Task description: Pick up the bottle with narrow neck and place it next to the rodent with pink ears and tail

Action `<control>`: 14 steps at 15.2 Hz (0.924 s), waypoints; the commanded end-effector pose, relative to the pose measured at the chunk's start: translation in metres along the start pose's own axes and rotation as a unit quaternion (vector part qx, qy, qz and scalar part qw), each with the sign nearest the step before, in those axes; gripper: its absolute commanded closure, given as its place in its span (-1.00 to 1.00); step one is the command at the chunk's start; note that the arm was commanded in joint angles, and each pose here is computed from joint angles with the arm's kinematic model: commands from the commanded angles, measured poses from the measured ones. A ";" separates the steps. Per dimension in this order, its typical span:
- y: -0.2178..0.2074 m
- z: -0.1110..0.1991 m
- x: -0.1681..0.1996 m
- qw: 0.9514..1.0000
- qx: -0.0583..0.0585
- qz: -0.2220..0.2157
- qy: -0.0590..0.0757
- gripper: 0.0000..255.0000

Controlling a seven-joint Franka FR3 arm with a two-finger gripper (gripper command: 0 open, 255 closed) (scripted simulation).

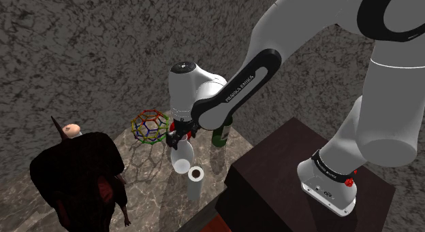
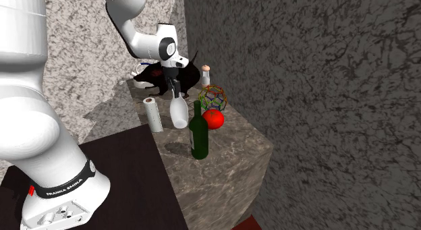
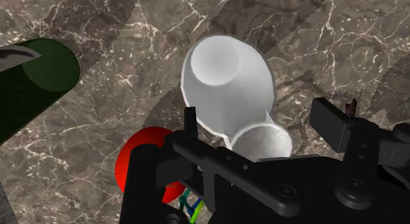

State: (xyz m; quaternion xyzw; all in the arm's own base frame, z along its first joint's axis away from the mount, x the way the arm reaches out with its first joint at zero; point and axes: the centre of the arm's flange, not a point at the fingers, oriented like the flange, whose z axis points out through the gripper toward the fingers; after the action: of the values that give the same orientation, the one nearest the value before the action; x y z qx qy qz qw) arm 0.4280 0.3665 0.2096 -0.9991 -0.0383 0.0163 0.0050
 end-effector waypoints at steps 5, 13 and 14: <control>0.000 -0.040 0.000 1.000 0.000 0.000 0.000 -1.00; 0.000 -0.050 0.000 1.000 0.000 0.000 0.000 -1.00; 0.000 -0.050 0.000 1.000 0.000 0.000 0.000 -1.00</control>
State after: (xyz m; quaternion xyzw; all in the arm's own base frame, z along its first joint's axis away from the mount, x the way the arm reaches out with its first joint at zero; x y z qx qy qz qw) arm 0.4297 0.3662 0.2596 -0.9991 -0.0383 0.0163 0.0050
